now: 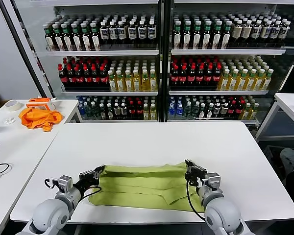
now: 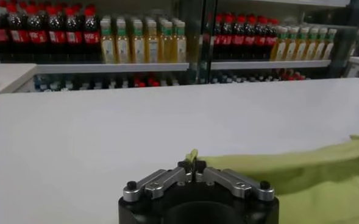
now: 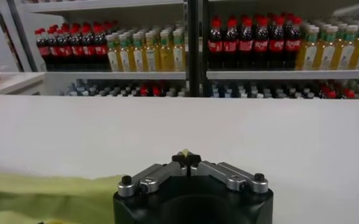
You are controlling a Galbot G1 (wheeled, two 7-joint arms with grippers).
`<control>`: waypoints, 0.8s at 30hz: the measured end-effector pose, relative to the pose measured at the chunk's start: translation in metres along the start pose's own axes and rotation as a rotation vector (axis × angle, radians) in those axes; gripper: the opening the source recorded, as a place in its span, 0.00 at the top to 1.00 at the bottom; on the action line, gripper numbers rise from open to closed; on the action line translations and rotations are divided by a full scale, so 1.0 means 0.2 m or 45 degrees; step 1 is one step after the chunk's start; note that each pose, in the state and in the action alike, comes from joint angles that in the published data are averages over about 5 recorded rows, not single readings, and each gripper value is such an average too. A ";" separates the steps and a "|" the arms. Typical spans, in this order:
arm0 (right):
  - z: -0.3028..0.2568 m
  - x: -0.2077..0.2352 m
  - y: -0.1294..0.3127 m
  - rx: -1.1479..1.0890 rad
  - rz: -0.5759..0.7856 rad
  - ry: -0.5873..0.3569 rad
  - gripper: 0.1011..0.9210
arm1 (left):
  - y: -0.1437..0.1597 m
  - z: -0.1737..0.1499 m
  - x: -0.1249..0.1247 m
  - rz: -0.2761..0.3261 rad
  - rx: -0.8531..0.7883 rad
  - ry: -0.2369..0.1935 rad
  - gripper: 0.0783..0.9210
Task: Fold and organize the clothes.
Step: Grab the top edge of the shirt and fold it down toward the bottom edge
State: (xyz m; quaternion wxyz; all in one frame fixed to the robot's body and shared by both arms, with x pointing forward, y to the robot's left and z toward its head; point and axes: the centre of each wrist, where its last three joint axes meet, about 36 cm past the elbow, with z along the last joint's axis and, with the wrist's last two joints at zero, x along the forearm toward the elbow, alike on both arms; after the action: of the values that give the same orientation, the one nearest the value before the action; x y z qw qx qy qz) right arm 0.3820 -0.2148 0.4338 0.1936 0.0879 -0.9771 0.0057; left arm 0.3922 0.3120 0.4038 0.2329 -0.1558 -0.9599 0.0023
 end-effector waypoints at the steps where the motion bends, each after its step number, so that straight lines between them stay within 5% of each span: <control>1: 0.01 0.01 0.00 0.001 -0.001 0.002 0.99 | 0.00 0.00 0.01 0.004 0.000 0.001 1.00; 18: 0.09 0.07 0.02 0.010 -0.028 0.035 0.99 | 0.00 0.06 0.06 -0.009 -0.035 0.046 0.99; 24: 0.12 0.11 0.02 0.029 -0.027 0.044 0.99 | 0.02 0.07 0.07 -0.027 -0.055 0.052 0.85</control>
State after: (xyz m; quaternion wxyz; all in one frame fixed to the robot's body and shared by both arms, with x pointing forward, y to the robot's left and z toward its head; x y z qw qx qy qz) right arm 0.3522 -0.2147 0.4206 0.2095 0.1004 -0.9725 0.0164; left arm 0.3749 0.3207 0.3967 0.2491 -0.1505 -0.9564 -0.0240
